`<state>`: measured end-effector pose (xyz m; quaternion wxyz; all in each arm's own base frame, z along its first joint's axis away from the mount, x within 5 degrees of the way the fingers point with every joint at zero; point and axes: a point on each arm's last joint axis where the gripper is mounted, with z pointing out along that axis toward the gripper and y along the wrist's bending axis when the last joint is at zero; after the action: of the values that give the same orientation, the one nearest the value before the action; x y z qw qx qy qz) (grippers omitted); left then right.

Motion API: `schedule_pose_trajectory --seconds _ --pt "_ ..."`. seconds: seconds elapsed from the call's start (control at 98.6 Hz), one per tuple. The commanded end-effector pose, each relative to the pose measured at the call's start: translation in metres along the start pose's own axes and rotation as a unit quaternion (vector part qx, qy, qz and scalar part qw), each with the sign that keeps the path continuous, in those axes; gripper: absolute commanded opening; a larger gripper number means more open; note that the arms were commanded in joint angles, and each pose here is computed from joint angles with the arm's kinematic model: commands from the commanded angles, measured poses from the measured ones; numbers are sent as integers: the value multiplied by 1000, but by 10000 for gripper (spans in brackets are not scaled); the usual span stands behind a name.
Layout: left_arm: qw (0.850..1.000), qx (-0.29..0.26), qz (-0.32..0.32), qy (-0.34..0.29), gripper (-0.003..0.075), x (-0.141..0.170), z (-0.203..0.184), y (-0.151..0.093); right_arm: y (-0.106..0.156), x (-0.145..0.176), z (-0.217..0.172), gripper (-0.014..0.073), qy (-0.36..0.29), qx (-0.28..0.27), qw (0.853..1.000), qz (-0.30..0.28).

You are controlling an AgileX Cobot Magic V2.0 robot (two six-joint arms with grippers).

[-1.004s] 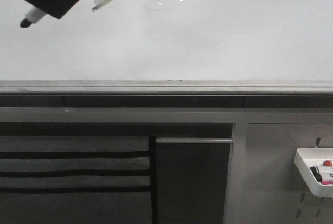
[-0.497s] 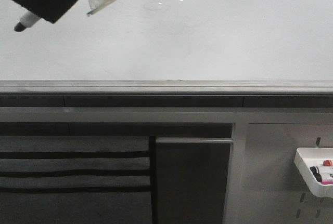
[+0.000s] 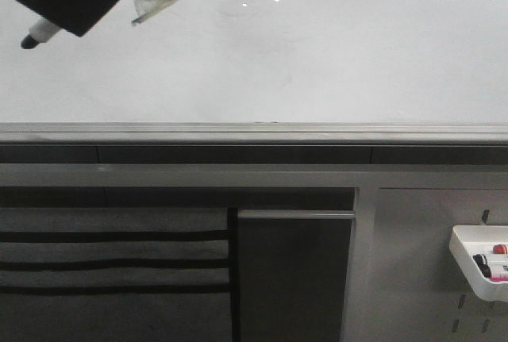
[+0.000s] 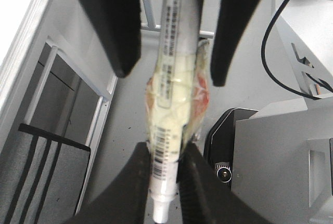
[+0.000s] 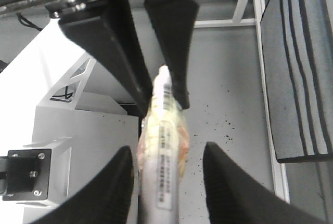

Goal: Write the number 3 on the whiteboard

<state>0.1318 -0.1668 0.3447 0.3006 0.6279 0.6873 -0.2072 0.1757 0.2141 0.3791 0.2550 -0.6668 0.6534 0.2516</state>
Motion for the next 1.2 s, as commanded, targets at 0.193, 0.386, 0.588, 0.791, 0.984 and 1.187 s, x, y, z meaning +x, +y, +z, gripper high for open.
schedule_pose_trajectory --seconds 0.193,0.386,0.588,0.791,0.984,1.187 --pt "999 -15 3 -46 -18 -13 -13 -2 7 -13 -15 146 -44 3 999 -5" --pt "999 -17 4 -45 -18 -13 -13 -2 7 -13 -15 19 -44 3 999 -5" --pt "999 -20 4 -48 31 -14 -14 -1 7 -13 -15 -48 -44 3 999 -5" --pt "998 -44 16 -45 400 -15 -18 3 4 -11 -16 -47 -36 20 999 0" --pt "990 -120 -20 -69 463 -8 -45 11 0 0 -41 -48 0 135 989 55" --pt "971 -192 -104 -99 463 12 -76 10 2 27 -78 -48 -60 232 959 151"
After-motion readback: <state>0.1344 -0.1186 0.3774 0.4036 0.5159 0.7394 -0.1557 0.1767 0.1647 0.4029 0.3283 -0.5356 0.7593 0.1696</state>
